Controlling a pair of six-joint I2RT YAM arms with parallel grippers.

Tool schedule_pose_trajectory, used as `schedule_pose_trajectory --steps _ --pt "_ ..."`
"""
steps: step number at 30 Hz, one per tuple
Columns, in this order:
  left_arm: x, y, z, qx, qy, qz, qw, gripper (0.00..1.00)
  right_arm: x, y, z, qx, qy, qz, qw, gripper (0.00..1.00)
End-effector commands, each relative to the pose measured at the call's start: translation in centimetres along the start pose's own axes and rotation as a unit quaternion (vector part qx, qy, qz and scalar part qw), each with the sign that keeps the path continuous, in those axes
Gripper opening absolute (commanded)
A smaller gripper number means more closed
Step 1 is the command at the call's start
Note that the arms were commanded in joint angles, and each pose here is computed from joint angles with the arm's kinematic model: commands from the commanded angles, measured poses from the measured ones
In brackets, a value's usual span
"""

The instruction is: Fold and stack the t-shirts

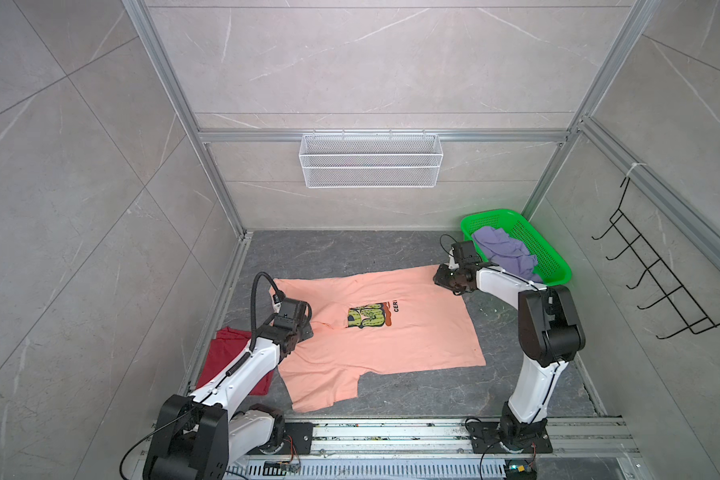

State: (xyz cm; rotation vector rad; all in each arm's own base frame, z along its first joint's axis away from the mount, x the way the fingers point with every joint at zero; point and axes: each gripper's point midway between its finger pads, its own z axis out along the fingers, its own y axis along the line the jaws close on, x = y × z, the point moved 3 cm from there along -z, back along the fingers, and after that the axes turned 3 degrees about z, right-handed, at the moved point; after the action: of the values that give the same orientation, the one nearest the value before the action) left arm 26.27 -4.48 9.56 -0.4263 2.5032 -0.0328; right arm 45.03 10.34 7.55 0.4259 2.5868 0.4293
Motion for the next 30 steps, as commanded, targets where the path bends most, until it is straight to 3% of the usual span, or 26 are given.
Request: schedule_pose_trajectory --steps 1,5,10,16,23,30 --pt "-0.2 -0.1 -0.4 0.004 0.008 -0.009 1.0 0.15 0.1 -0.8 0.9 0.02 0.008 0.01 1.0 0.44" --pt "-0.8 0.9 -1.9 -0.031 0.007 -0.022 0.999 0.48 0.2 -1.1 0.9 0.029 0.008 0.007 1.0 0.44" --pt "-4.1 -0.6 -4.5 0.007 -0.046 -0.017 0.999 0.62 -0.4 -0.5 -0.1 0.02 -0.001 0.002 1.0 0.44" --pt "-6.0 -3.5 -2.8 0.041 -0.031 0.007 0.999 0.63 -0.5 0.0 -0.2 0.007 -0.001 0.007 1.0 0.44" --pt "-3.6 -6.1 2.3 0.09 0.038 -0.008 0.995 0.55 0.2 -0.3 0.4 0.007 0.009 0.012 1.0 0.44" --pt "-1.1 -6.4 4.6 0.104 0.083 -0.045 0.99 0.53 0.6 -0.7 1.0 0.013 0.019 0.011 1.0 0.43"
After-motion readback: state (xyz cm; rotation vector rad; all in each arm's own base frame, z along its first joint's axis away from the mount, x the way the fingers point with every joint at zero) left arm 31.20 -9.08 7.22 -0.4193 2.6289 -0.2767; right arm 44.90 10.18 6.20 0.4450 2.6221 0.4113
